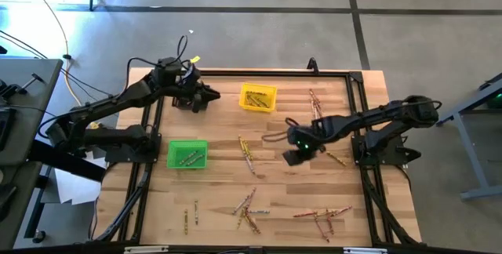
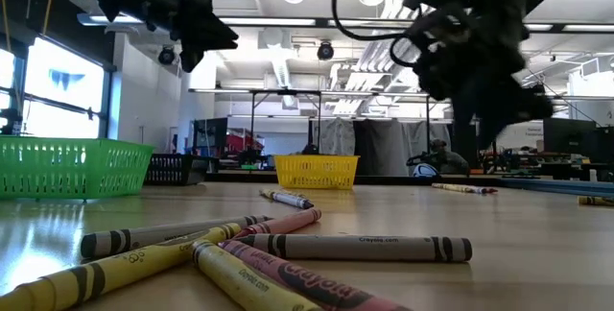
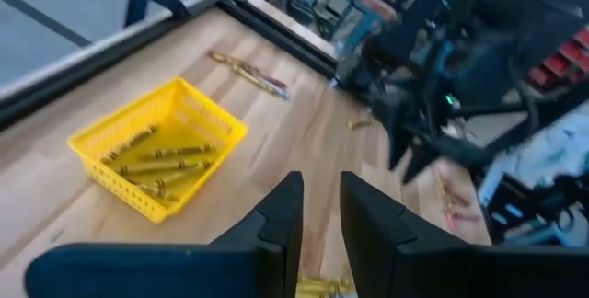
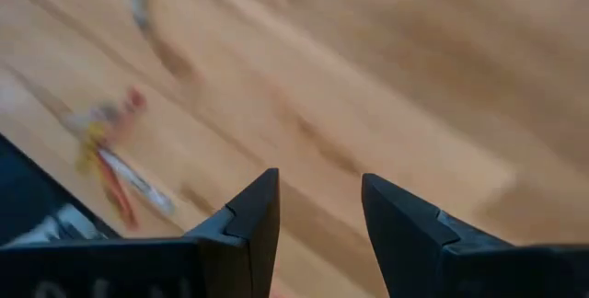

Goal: Sort crayons
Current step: Put the yellow crayon into the yellow bin

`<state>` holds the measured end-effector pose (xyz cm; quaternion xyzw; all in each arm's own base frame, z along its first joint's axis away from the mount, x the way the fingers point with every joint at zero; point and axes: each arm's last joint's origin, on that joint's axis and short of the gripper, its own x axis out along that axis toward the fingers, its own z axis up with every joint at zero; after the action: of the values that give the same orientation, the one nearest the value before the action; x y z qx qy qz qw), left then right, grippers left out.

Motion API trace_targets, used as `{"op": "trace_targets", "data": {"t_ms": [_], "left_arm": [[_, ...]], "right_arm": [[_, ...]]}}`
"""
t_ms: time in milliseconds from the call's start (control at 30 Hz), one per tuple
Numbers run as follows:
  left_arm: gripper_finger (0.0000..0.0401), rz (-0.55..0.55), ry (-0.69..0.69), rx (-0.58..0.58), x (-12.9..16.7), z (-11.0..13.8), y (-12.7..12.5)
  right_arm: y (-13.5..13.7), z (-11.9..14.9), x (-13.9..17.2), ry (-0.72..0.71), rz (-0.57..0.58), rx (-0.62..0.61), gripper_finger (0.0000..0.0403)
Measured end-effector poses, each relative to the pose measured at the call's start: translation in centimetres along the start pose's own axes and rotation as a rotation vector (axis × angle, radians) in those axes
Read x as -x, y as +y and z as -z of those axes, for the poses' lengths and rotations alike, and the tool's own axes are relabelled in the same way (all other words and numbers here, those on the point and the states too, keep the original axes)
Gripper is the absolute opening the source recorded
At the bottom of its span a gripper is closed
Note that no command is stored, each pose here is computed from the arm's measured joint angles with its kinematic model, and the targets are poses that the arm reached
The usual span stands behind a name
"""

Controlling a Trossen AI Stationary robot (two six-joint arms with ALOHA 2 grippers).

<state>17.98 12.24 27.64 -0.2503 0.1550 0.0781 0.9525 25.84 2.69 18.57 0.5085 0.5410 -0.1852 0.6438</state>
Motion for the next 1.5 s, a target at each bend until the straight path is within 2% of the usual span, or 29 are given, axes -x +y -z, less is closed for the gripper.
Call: {"op": "trace_targets", "data": {"t_ms": [133, 333, 433, 633, 833, 1133, 1500], "left_arm": [[0.006, -0.016, -0.018, -0.003, 0.2, -0.1, -0.2], [0.006, -0.034, -0.023, 0.023, 0.1, -0.1, -0.1], [0.006, -0.05, -0.028, 0.046, 0.1, -0.1, -0.2], [0.006, -0.037, -0.021, 0.069, -0.1, 0.0, -0.5], [0.006, 0.0, 0.001, 0.061, -0.5, 0.3, -1.3], [0.006, 0.029, 0.021, 0.063, -0.9, 0.6, -2.2], [0.006, 0.002, 0.013, 0.056, -1.1, 0.7, -2.4]], "right_arm": [[-0.9, 2.2, -0.3, 0.099, 0.146, 0.035, 0.0141], [-3.4, 4.2, 0.5, 0.202, 0.46, 0.097, 0.0141], [-3.9, 4.4, 0.8, 0.22, 0.525, 0.135, 0.0141], [-5.2, 3.7, 0.4, 0.212, 0.556, 0.188, 0.0141], [-7.7, 3.2, -1.1, 0.258, 0.491, 0.154, 0.0141], [-8.1, 2.8, 0.6, 0.159, 0.477, 0.17, 0.0141], [-12.0, 3.1, -0.9, 0.183, 0.392, 0.04, 0.0141]]}}
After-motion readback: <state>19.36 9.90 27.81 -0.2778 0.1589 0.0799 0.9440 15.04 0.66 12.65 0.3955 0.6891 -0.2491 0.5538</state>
